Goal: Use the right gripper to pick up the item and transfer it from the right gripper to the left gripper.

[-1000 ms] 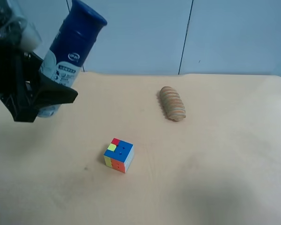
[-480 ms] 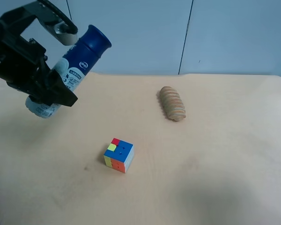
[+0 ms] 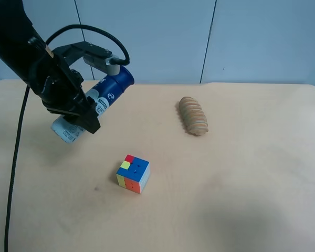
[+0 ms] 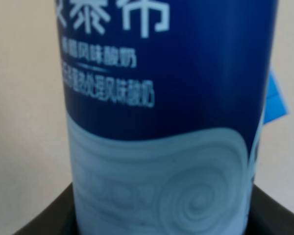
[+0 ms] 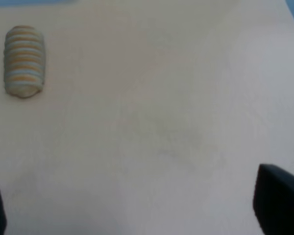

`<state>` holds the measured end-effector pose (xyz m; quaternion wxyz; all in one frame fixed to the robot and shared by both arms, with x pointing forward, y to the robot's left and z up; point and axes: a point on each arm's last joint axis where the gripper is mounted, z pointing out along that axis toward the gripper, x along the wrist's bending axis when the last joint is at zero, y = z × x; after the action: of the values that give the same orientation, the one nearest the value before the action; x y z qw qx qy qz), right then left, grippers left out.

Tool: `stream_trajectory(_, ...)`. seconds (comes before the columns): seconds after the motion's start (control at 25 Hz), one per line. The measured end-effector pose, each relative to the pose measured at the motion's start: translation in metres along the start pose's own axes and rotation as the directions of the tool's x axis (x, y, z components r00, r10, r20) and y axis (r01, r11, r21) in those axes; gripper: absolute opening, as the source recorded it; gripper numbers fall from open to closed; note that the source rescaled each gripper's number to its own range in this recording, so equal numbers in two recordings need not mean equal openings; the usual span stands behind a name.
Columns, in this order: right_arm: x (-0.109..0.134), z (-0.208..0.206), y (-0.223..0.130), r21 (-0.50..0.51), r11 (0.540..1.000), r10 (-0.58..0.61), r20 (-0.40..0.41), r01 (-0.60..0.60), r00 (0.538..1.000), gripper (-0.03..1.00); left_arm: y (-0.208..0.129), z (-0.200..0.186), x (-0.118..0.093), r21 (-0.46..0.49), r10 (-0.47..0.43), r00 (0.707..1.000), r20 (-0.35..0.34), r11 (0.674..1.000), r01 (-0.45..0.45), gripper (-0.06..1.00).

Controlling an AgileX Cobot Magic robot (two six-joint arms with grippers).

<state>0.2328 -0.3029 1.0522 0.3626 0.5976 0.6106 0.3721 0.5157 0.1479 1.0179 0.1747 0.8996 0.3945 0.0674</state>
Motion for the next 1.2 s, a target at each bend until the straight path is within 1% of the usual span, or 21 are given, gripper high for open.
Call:
stream_trajectory(0.12, 0.000, 0.000, 0.000, 0.000, 1.000, 0.000, 0.000, 0.000, 1.000, 1.00, 0.000, 0.017, 0.011, 0.046, -0.037, 0.999, -0.014, 0.998, 0.038, 0.04)
stream_trajectory(0.28, 0.000, 0.000, 0.000, 0.000, 1.000, 0.000, 0.000, 0.000, 1.000, 1.00, -0.008, 0.033, 0.041, 0.071, -0.112, 0.992, -0.054, 0.991, 0.116, 0.04)
stream_trajectory(0.52, 0.000, 0.000, 0.000, 0.000, 1.000, 0.000, 0.000, 0.000, 1.000, 1.00, -0.024, 0.040, 0.093, 0.028, -0.247, 0.960, -0.128, 0.967, 0.253, 0.04)
stream_trajectory(0.6, 0.000, 0.000, 0.000, 0.000, 1.000, 0.000, 0.000, 0.000, 1.000, 1.00, -0.030, 0.044, 0.105, 0.022, -0.280, 0.949, -0.143, 0.958, 0.286, 0.04)
stream_trajectory(0.68, 0.000, 0.000, 0.000, 0.000, 1.000, 0.000, 0.000, 0.000, 1.000, 1.00, -0.036, 0.050, 0.115, 0.037, -0.307, 0.940, -0.149, 0.948, 0.315, 0.04)
stream_trajectory(0.76, 0.000, 0.000, 0.000, 0.000, 1.000, 0.000, 0.000, 0.000, 1.000, 1.00, -0.042, 0.058, 0.120, 0.073, -0.320, 0.936, -0.146, 0.940, 0.333, 0.04)
stream_trajectory(0.92, 0.000, 0.000, 0.000, 0.000, 1.000, 0.000, 0.000, 0.000, 1.000, 1.00, -0.049, 0.073, 0.120, 0.147, -0.329, 0.936, -0.127, 0.927, 0.346, 0.04)
stream_trajectory(1.08, 0.000, 0.000, 0.000, 0.000, 1.000, 0.000, 0.000, 0.000, 1.000, 1.00, -0.053, 0.081, 0.119, 0.187, -0.333, 0.936, -0.116, 0.918, 0.349, 0.04)
stream_trajectory(1.2, 0.000, 0.000, 0.000, 0.000, 1.000, 0.000, 0.000, 0.000, 1.000, 1.00, -0.055, 0.084, 0.119, 0.198, -0.334, 0.936, -0.113, 0.915, 0.351, 0.04)
